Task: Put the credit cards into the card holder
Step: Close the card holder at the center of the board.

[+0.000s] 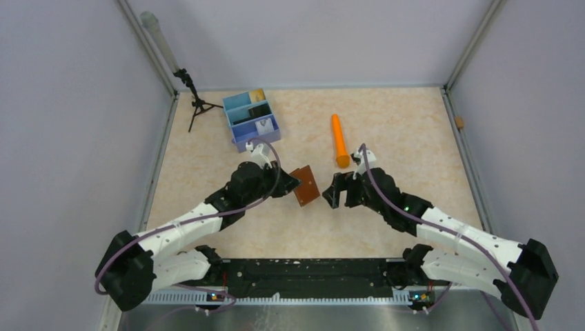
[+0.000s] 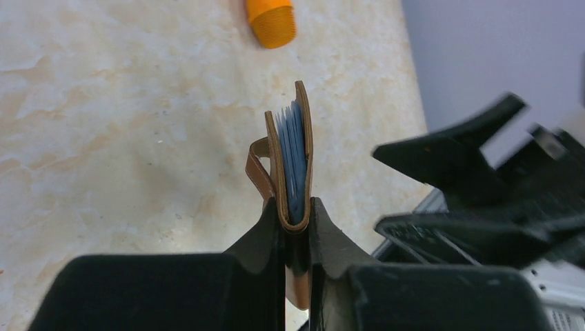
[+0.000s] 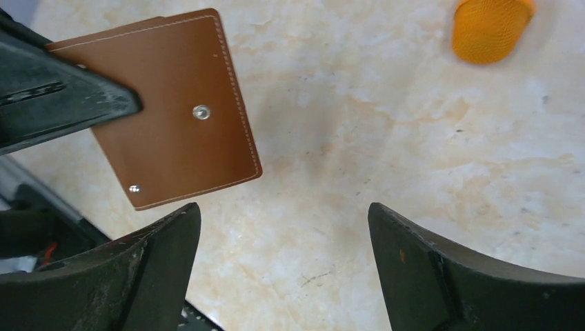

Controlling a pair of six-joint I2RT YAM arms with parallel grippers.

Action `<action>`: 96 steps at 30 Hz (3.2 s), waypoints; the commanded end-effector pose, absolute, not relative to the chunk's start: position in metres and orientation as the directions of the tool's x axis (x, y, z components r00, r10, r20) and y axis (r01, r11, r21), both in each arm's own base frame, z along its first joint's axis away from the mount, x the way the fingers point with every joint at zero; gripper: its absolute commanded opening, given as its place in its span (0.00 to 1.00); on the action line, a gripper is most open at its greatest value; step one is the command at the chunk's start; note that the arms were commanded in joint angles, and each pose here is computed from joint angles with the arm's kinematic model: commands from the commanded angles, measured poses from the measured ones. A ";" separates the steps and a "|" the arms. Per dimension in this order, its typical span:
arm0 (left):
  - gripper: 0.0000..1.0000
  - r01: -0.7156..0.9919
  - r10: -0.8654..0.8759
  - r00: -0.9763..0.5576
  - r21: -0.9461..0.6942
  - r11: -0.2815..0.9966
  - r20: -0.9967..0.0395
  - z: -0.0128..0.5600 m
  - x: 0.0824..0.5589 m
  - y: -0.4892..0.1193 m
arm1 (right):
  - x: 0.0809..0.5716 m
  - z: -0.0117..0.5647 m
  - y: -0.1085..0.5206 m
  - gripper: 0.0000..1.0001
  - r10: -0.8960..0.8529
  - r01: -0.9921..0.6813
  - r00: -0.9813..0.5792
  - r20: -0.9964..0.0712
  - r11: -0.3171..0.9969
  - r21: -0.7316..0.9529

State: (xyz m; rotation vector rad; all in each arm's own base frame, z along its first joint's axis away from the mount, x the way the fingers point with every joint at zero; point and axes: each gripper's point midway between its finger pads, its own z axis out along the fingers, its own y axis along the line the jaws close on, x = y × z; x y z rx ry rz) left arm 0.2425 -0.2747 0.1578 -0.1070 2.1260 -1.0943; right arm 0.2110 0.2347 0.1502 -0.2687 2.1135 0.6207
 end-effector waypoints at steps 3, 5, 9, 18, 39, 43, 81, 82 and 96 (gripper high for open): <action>0.00 0.524 -0.344 -0.636 -0.714 0.465 -0.691 0.222 0.216 -0.277 | 0.194 0.184 0.268 0.86 0.131 -0.574 -0.656 -0.743 0.553 0.605; 0.00 0.539 -0.338 -0.640 -0.717 0.442 -0.690 0.226 0.209 -0.277 | 0.190 0.187 0.275 0.84 0.117 -0.602 -0.658 -0.744 0.511 0.614; 0.00 0.548 -0.335 -0.653 -0.728 0.411 -0.680 0.228 0.202 -0.277 | 0.188 0.190 0.283 0.78 0.107 -0.618 -0.668 -0.736 0.471 0.629; 0.00 0.533 -0.322 -0.700 -0.766 0.359 -0.638 0.221 0.198 -0.288 | 0.190 0.191 0.297 0.64 0.072 -0.640 -0.673 -0.736 0.443 0.628; 0.33 0.458 -0.300 -0.795 -0.845 0.274 -0.528 0.202 0.197 -0.307 | 0.194 0.185 0.317 0.20 0.061 -0.645 -0.668 -0.741 0.447 0.619; 0.15 0.452 -0.302 -0.795 -0.845 0.285 -0.527 0.197 0.195 -0.304 | 0.197 0.188 0.316 0.20 0.075 -0.639 -0.663 -0.745 0.461 0.615; 0.17 0.649 -0.425 -0.683 -0.760 0.019 -0.594 0.300 0.160 -0.285 | 0.141 0.253 0.296 0.00 0.229 -0.696 -0.696 -0.681 0.018 0.718; 0.25 0.644 -0.417 -0.687 -0.764 0.030 -0.595 0.296 0.161 -0.286 | 0.142 0.253 0.296 0.00 0.230 -0.696 -0.694 -0.682 0.029 0.717; 0.31 0.603 -0.317 -0.725 -0.786 0.138 -0.612 0.262 0.161 -0.288 | 0.152 0.245 0.296 0.00 0.213 -0.691 -0.683 -0.698 0.118 0.713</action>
